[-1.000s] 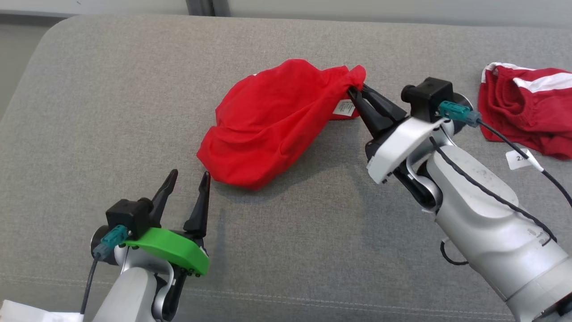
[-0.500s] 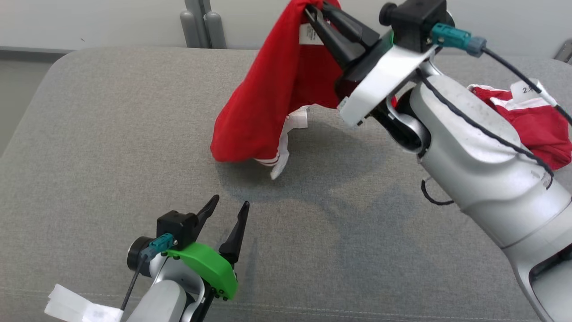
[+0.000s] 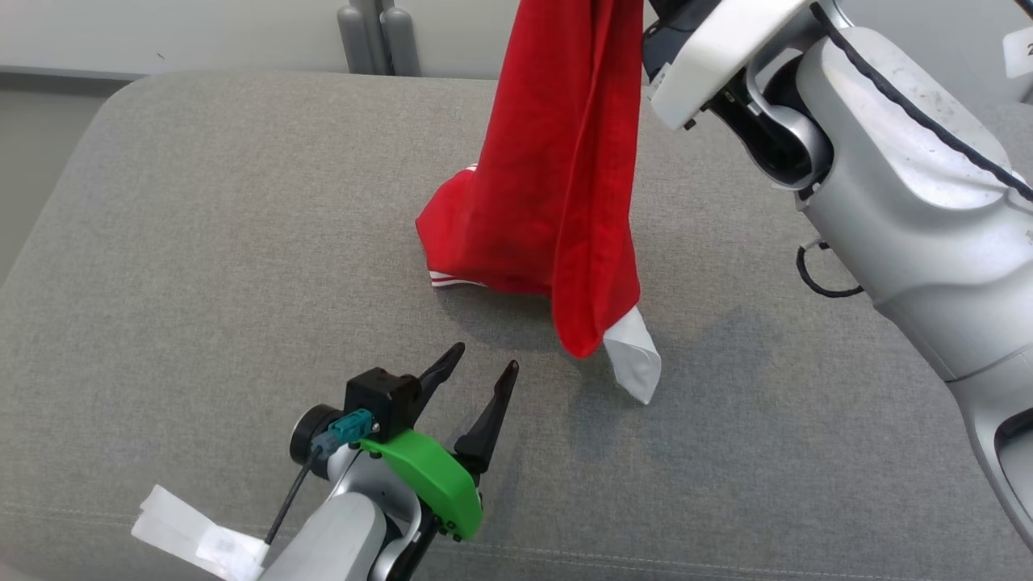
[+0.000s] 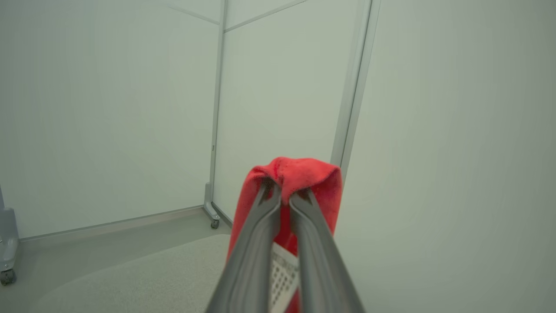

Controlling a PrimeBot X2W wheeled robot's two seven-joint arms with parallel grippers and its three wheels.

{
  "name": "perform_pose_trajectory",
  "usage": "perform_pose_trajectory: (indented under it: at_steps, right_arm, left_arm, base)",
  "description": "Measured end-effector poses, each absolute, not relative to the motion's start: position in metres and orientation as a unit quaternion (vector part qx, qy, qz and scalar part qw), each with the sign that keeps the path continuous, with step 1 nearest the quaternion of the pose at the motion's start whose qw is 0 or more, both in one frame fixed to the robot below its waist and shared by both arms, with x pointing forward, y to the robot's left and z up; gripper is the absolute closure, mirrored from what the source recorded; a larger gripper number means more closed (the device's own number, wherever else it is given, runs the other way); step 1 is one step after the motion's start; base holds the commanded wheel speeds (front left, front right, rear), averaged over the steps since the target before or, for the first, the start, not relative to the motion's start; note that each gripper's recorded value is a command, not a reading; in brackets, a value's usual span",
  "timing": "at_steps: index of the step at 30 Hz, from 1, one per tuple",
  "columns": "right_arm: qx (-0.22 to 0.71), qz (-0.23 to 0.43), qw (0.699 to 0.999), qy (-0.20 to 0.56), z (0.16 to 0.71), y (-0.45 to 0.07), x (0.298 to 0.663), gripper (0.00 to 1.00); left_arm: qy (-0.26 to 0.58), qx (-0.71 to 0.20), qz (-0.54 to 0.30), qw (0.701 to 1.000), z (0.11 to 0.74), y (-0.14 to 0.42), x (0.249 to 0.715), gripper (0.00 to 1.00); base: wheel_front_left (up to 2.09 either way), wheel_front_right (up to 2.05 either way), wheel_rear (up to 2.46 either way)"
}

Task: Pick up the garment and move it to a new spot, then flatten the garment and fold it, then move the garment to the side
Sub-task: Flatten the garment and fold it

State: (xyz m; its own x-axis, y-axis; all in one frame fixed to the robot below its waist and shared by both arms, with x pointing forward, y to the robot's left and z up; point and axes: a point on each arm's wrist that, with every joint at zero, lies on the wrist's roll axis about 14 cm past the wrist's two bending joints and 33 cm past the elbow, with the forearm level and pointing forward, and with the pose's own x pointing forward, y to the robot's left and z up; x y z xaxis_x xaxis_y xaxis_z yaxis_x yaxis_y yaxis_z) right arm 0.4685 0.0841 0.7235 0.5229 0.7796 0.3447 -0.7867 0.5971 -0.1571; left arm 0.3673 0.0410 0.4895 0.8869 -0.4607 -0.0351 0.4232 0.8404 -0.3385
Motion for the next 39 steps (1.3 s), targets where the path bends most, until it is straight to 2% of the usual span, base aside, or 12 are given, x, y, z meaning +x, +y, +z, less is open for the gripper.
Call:
perform_pose_trajectory:
  at_steps: [8,21,26,32,38,39]
  right_arm:
    - [-0.025,0.408,0.903,-0.129,0.677,0.05,0.506,1.0]
    - [-0.046,0.306,0.949,-0.055,0.62,-0.036,0.564,1.0]
    - [-0.041,0.291,0.955,-0.037,0.604,-0.049,0.574,1.0]
    - [-0.033,0.276,0.96,-0.018,0.579,-0.062,0.583,1.0]
    - [-0.025,0.272,0.962,-0.016,0.57,-0.063,0.587,1.0]
    - [-0.025,0.269,0.963,-0.018,0.569,-0.066,0.588,1.0]
  left_arm:
    - [0.07,-0.178,-0.24,0.952,0.489,0.034,0.381,0.0]
    - [0.125,-0.17,-0.333,0.919,0.473,-0.023,0.389,0.0]
    - [0.157,-0.171,-0.367,0.901,0.458,-0.045,0.381,0.0]
    - [0.185,-0.169,-0.346,0.904,0.437,-0.037,0.407,0.0]
    - [0.213,-0.184,-0.365,0.887,0.426,-0.053,0.405,0.0]
    - [0.215,-0.184,-0.366,0.887,0.424,-0.054,0.407,0.08]
  base:
    - [0.0,0.0,0.0]
    - [0.0,0.0,0.0]
    - [0.0,0.0,0.0]
    - [0.0,0.0,0.0]
    - [0.0,0.0,0.0]
    - [0.0,0.0,0.0]
